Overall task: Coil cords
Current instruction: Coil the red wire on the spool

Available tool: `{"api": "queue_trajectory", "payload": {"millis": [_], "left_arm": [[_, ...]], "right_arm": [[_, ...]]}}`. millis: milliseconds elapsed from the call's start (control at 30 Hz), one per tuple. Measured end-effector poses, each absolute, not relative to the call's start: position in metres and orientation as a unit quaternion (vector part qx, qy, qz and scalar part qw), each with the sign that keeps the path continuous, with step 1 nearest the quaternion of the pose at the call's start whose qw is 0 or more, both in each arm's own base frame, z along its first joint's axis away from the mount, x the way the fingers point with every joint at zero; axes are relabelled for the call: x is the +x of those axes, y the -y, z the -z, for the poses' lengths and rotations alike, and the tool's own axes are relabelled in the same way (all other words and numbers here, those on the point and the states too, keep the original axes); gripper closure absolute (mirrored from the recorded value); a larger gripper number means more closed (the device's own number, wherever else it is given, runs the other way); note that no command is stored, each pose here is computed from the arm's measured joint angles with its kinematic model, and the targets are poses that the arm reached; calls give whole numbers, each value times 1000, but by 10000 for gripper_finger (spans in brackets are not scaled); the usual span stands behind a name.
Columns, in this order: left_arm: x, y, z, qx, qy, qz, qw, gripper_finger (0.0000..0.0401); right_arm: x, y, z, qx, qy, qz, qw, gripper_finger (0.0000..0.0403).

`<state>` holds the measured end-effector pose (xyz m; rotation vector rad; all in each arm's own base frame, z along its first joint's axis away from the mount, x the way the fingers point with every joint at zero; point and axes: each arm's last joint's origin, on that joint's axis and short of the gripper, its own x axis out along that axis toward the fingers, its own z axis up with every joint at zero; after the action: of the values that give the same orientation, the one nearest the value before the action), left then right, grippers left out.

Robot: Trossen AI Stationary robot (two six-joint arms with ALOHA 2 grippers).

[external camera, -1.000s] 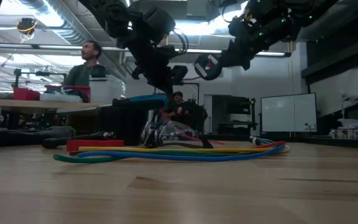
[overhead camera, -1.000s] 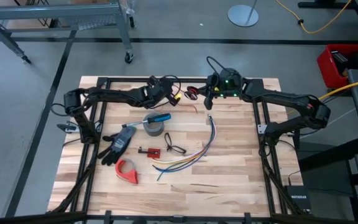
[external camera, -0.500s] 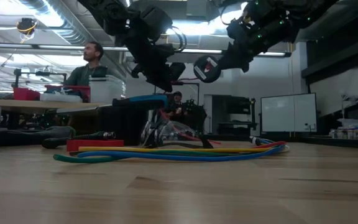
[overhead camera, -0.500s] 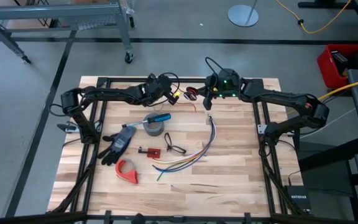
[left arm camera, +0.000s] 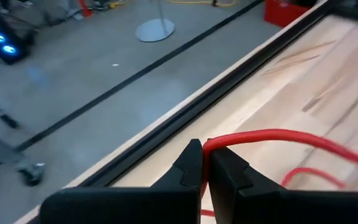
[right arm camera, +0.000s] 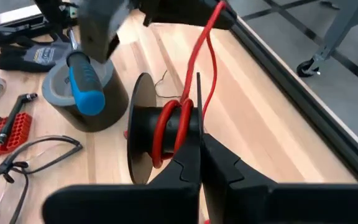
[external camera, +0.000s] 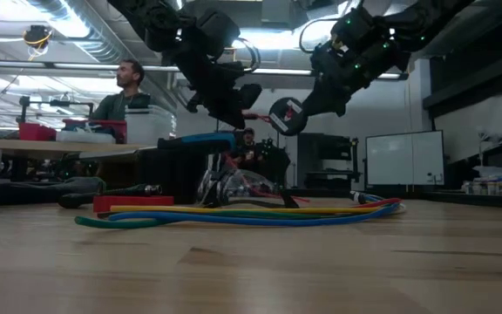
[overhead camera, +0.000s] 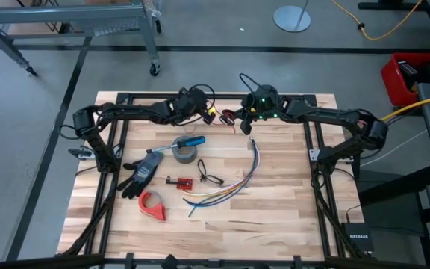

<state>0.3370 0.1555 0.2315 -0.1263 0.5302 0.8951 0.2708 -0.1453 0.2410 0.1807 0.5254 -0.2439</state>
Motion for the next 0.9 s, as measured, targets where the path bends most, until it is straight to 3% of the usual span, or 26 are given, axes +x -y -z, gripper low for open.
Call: {"api": "queue_trajectory", "payload": {"millis": [400, 900], "left_arm": [[342, -149, -230, -173, -237, -320, 901, 401], [339, -172, -248, -204, -204, -342, 894, 401]], "right_arm": [[275, 153, -234, 68, -263, 192, 943, 402], [271, 152, -228, 73, -298, 210, 928, 402]]}}
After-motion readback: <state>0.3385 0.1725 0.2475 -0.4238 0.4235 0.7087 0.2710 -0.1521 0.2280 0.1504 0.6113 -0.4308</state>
